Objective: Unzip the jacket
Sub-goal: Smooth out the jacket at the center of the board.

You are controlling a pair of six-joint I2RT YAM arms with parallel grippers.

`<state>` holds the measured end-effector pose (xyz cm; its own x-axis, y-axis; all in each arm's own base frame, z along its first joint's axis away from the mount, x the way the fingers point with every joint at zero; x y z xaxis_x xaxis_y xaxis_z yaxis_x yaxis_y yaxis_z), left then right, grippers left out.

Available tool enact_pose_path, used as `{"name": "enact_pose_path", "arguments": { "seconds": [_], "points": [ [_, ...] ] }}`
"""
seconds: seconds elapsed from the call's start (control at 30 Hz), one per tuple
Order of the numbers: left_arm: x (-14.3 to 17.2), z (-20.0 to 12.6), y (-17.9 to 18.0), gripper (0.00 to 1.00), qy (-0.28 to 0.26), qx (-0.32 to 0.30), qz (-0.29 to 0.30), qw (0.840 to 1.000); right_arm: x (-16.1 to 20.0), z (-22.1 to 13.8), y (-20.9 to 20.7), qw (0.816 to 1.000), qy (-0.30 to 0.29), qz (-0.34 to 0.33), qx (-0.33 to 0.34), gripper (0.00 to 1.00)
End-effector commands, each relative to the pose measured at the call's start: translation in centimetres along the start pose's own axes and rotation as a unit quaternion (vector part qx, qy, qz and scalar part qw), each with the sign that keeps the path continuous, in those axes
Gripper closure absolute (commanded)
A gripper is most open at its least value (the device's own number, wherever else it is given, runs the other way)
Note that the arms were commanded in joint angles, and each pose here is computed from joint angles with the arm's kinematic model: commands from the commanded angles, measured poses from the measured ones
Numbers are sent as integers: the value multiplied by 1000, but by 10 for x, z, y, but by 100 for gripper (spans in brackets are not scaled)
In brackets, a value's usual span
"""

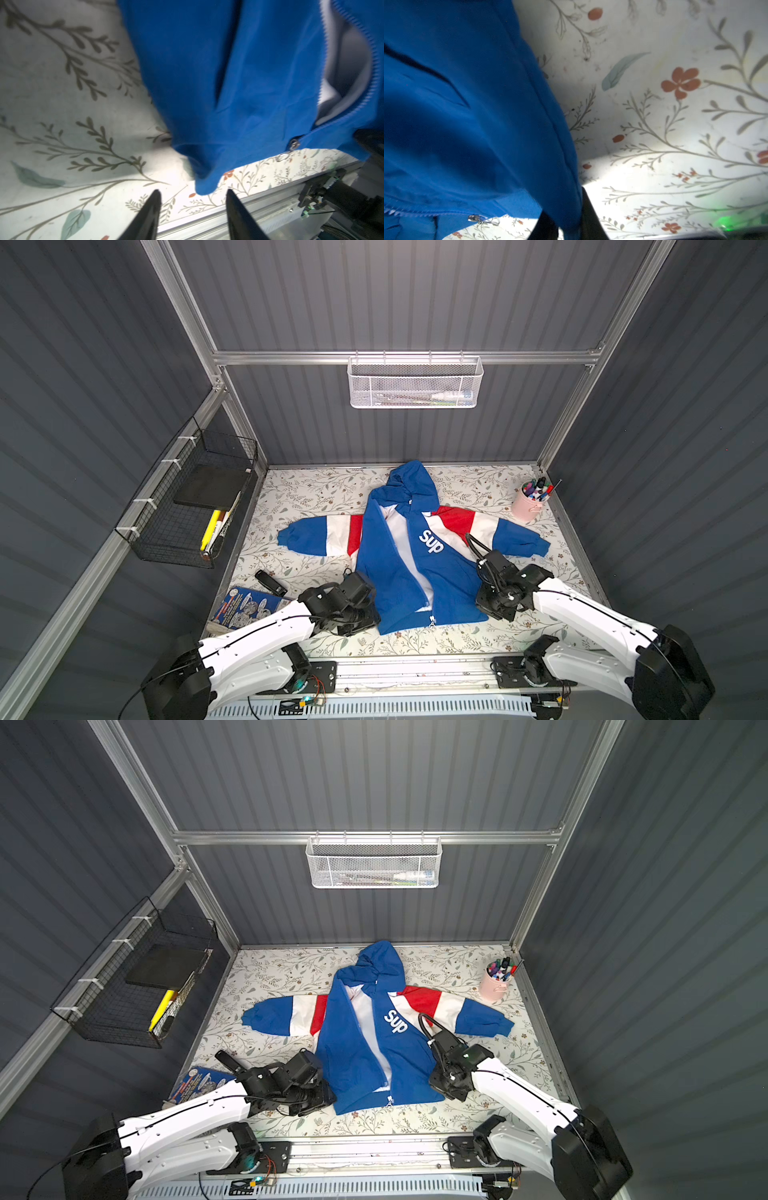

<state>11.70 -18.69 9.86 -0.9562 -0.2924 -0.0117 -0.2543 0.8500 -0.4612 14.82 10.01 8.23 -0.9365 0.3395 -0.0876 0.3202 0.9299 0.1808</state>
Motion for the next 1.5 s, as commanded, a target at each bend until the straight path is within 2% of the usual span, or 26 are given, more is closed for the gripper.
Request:
{"name": "enact_pose_path", "arguments": {
  "seconds": [0.0, 0.13, 0.2, 0.3, 0.37, 0.43, 0.5, 0.67, 0.73, 0.87, 0.97, 1.03, 1.13, 1.3, 1.47],
  "points": [
    [-20, -14, -31, 43, -48, 18, 18, 999, 13, -12, -6, 1000, 23, -9, -5, 81],
    [-45, -8, -52, 40, -66, 1, 53, 996, 29, -15, -16, 999, 42, -16, -3, 80],
    [-62, -6, -59, 39, -78, 0, 63, 995, 30, -17, -20, 999, 37, -18, -1, 74],
    [-97, -12, -66, 35, -106, 13, 75, 992, 19, -34, -18, 1000, -8, -29, -1, 55],
    [-124, -22, -73, 31, -137, 21, 83, 987, 4, -53, -7, 997, -56, -55, -22, 52],
    [-148, -31, -79, 31, -165, 26, 94, 981, -6, -67, 13, 989, -87, -99, -62, 52],
    [-174, -37, -85, 31, -187, 39, 103, 976, -12, -75, 40, 979, -94, -145, -106, 53],
    [-249, -47, -97, 32, -235, 53, 126, 962, -4, -77, 121, 946, -57, -258, -187, 56],
    [-281, -49, -107, 28, -256, 46, 140, 955, 1, -74, 151, 933, -45, -291, -209, 56],
    [-344, -44, -126, 21, -280, 12, 161, 946, 0, -50, 188, 933, 0, -272, -234, 61],
    [-375, -38, -131, 21, -286, 5, 162, 944, -5, -29, 201, 936, 13, -267, -228, 61],
    [-389, -37, -128, 22, -285, 18, 155, 946, -4, -15, 200, 941, 48, -256, -218, 61],
    [-401, -34, -112, 31, -277, 32, 132, 951, -7, 3, 191, 948, 80, -229, -206, 62],
    [-397, -23, -66, 44, -264, 9, 77, 961, -9, 19, 175, 955, 99, -223, -167, 60],
    [-391, -8, -19, 55, -247, -5, 31, 969, -10, 30, 170, 956, 113, -220, -159, 56]
  ]
}}
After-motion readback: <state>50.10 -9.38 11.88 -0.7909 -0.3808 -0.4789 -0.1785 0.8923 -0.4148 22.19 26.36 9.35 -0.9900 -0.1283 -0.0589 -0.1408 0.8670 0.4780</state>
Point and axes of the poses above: each gripper's point midway between its finger pads, its own z axis out along the fingers, its own y axis along the line the jaws close on, x = y × z, the point moved 4 cm from there along -z, back along the fingers, and after that the axes turned 8 degrees about -z, right-handed, at the moved point
